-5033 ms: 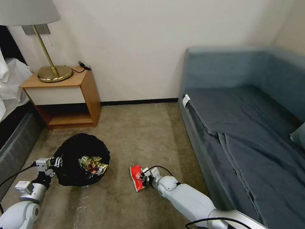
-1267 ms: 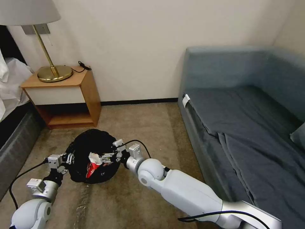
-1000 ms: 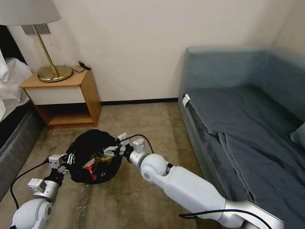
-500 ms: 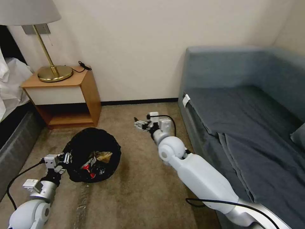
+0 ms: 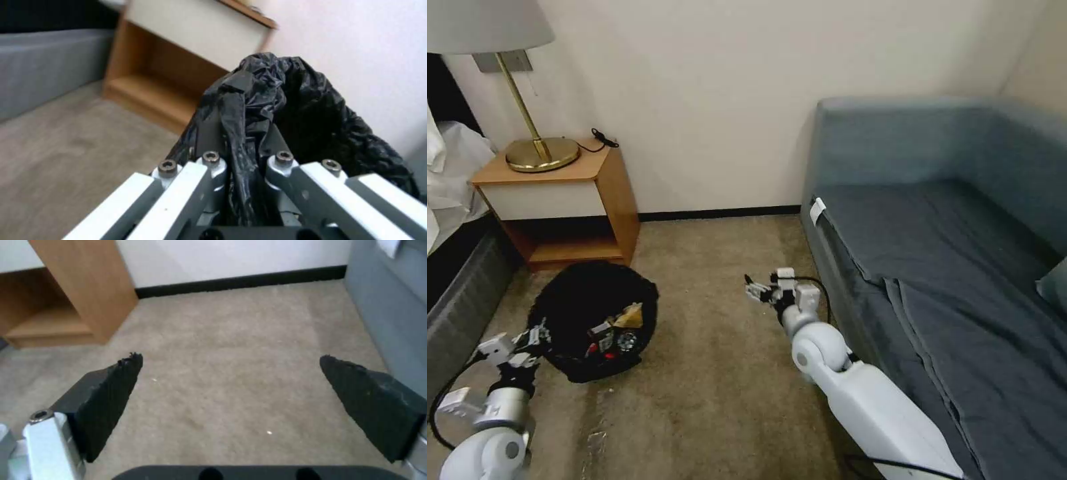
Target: Pick up the trash bin, then pick up the garbage on the floor and place it into the trash bin.
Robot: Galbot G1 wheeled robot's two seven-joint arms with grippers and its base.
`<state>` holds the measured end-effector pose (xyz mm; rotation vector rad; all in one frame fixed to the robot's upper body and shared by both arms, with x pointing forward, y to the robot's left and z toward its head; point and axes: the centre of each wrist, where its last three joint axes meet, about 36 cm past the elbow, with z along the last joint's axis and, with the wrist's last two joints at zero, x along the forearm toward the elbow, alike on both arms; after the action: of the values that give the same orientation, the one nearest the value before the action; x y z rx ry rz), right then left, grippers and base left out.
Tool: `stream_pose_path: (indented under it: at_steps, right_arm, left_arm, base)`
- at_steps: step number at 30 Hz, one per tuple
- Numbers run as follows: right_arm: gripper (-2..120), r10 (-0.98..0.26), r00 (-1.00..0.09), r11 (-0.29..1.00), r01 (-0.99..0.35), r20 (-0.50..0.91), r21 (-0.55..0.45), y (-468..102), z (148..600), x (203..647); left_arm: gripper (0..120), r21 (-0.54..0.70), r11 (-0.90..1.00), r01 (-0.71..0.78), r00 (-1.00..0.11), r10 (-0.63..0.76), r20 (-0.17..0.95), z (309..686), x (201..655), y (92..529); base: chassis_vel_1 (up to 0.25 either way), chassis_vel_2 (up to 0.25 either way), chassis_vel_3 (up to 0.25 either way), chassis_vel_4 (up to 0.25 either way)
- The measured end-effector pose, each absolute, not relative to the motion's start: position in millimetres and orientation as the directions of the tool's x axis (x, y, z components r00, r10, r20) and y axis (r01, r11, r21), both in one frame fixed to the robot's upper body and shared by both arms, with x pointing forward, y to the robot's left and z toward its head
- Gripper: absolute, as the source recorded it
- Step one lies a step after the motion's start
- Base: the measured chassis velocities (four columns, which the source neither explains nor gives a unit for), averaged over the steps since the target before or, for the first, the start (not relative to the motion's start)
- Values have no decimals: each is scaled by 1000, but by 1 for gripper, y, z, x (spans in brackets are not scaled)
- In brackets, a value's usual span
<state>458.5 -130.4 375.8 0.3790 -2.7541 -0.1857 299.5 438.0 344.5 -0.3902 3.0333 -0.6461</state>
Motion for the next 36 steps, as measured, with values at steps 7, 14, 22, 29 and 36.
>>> stream_pose_path:
  at_steps: [7,14,22,29,36]
  right_arm:
    - [100,-280,-906,957,-237,317,166,-149,365,445]
    - [100,-296,-903,952,-254,311,170,-152,358,433]
    - [100,-308,-898,948,-262,313,182,-147,348,423]
    - [100,-314,-896,946,-267,314,183,-144,346,420]
    - [100,-322,-894,943,-273,311,191,-142,348,414]
  left_arm:
    - [5,-543,769,-338,-935,-343,95,314,286,454]
    - [5,-591,715,-373,-920,-368,136,291,284,459]
    - [14,-582,711,-396,-915,-362,180,285,283,462]
    - [37,-557,732,-392,-917,-357,177,292,280,469]
    - [64,-453,806,-381,-924,-350,153,309,266,478]
  base:
    - [0,0,0,0]
    - [0,0,0,0]
    - [0,0,0,0]
    - [0,0,0,0]
    - [0,0,0,0]
